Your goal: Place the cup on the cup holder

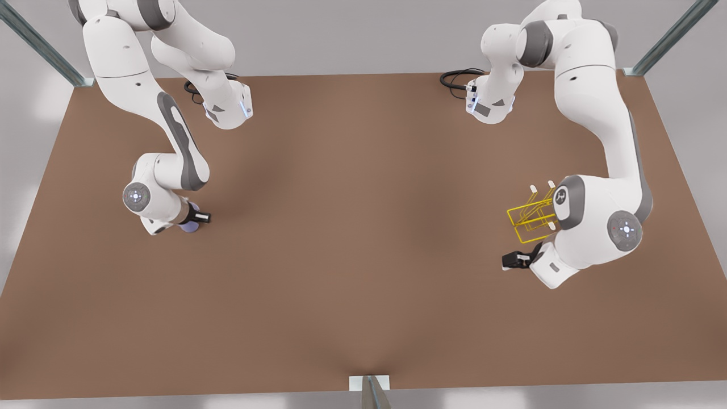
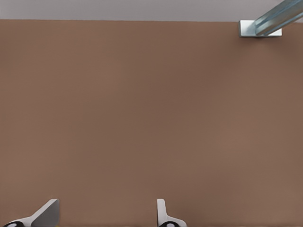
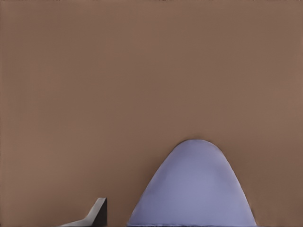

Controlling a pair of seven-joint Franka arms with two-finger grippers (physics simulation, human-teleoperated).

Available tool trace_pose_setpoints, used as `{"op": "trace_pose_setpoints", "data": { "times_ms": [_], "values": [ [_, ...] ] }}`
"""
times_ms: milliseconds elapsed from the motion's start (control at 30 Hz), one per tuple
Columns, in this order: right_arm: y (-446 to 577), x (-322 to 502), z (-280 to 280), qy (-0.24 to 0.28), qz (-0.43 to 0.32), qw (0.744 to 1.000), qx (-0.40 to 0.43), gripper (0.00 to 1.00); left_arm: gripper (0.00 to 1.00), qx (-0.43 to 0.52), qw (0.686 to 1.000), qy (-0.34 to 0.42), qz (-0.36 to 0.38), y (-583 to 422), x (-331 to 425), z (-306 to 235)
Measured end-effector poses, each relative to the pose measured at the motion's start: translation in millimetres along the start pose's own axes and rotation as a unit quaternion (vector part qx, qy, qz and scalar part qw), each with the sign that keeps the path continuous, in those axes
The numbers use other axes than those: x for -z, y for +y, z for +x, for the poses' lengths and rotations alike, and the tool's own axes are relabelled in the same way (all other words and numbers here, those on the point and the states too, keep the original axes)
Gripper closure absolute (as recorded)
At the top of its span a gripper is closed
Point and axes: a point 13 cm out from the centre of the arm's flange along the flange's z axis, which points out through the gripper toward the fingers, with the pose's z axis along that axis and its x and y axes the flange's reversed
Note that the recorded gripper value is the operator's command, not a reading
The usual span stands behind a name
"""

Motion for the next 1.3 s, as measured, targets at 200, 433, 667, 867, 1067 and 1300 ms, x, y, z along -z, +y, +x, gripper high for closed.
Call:
{"op": "trace_pose_setpoints", "data": {
  "times_ms": [200, 433, 667, 867, 1067, 1300],
  "values": [
    [2.9, 7.3, -5.7, -0.012, -0.004, 1.000, 0.004, 0.79, 0.00, -0.002, 1.000, -0.002, -0.007, 1.8, 0.7, -0.7],
    [37.9, 64.5, -45.9, -0.044, -0.028, 0.999, 0.012, 0.79, 0.00, -0.003, 1.000, -0.004, -0.014, 4.9, 2.8, -1.0],
    [225.2, 109.1, -70.7, 0.005, -0.176, 0.984, 0.015, 0.79, 0.00, -0.003, 1.000, -0.002, -0.016, 5.8, 1.9, 0.0],
    [415.4, 105.2, -23.8, 0.133, -0.337, 0.932, -0.014, 0.79, 0.00, -0.003, 1.000, 0.000, -0.016, 5.8, 1.6, 0.9],
    [522.3, 75.9, -11.5, 0.206, -0.411, 0.888, -0.025, 0.79, 0.00, -0.002, 1.000, 0.002, -0.016, 6.6, 2.2, 2.1],
    [616.4, 47.6, -3.6, 0.184, -0.437, 0.879, -0.045, 0.79, 0.00, 0.000, 1.000, 0.004, -0.017, 9.4, 3.4, 3.1]
  ]
}}
